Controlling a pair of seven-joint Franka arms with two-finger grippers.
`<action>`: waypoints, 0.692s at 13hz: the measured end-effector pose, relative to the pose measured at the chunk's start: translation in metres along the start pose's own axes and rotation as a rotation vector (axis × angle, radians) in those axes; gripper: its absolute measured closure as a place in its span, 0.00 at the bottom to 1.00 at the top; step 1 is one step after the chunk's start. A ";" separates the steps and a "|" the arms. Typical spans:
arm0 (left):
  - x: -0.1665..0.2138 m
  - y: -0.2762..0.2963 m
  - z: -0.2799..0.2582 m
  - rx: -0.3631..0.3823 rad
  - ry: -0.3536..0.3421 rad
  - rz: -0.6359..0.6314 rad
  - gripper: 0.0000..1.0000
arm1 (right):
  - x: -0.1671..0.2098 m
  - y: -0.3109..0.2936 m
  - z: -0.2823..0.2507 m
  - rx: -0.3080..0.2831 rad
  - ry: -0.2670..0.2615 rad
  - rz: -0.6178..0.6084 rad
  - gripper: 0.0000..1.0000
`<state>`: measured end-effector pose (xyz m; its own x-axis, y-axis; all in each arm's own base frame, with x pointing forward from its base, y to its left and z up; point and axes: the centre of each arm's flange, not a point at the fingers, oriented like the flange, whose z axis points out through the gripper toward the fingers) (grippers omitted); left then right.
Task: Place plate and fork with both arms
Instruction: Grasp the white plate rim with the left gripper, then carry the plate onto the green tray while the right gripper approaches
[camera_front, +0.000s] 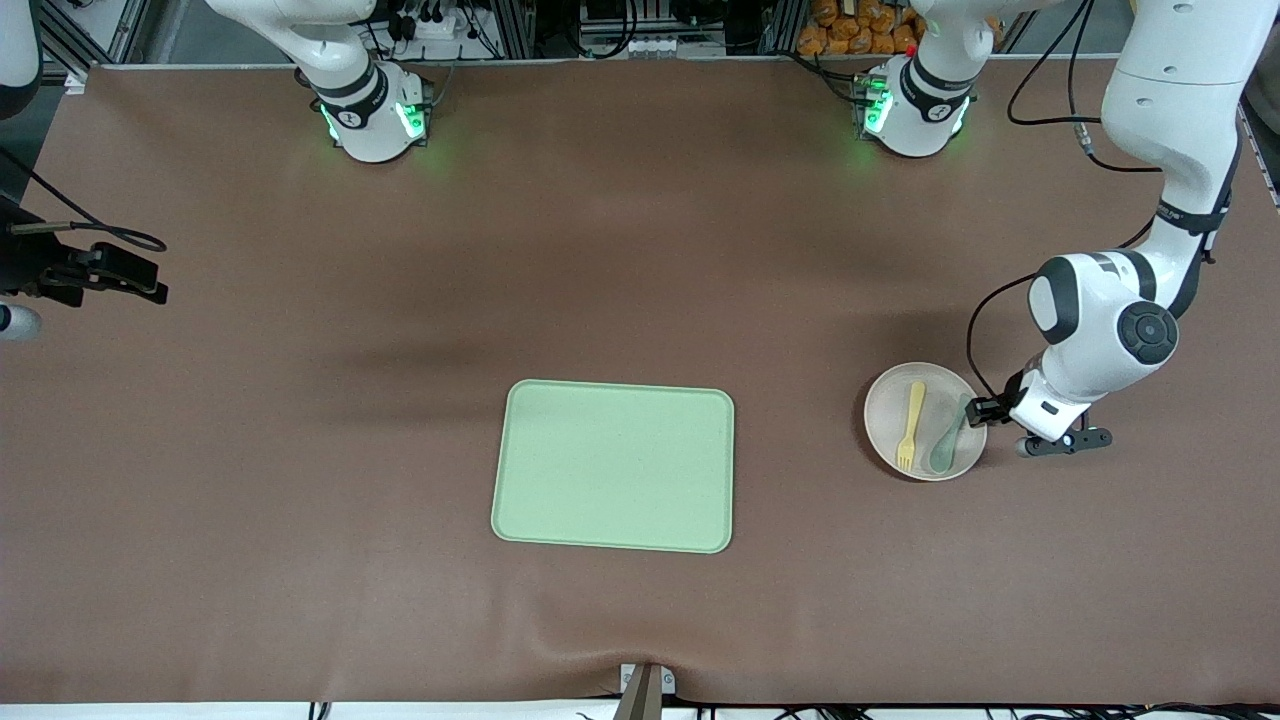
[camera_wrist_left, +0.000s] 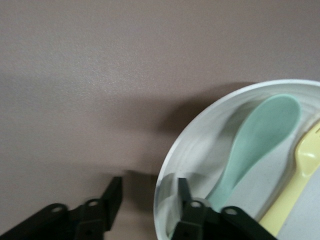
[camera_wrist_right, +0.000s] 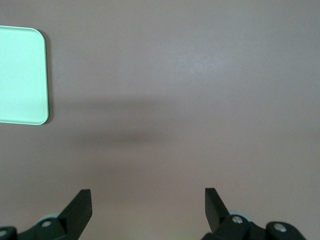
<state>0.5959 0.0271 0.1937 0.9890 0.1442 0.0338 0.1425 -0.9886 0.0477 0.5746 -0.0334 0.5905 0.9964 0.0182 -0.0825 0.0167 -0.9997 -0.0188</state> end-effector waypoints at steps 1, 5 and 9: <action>0.001 0.003 0.001 -0.008 -0.001 -0.006 0.69 | 0.000 0.000 0.000 0.000 0.000 0.000 0.00; 0.010 0.018 -0.008 -0.029 0.025 0.006 0.93 | 0.000 0.000 0.000 0.000 0.000 0.000 0.00; 0.028 0.087 -0.051 -0.101 0.090 0.066 0.96 | 0.000 0.000 0.000 0.000 0.000 -0.001 0.00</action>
<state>0.6338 -0.0523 0.2502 0.9878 0.0868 0.1296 0.0681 -0.9874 0.1426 0.5748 -0.0331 0.5902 0.9964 0.0187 -0.0824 0.0172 -0.9997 -0.0193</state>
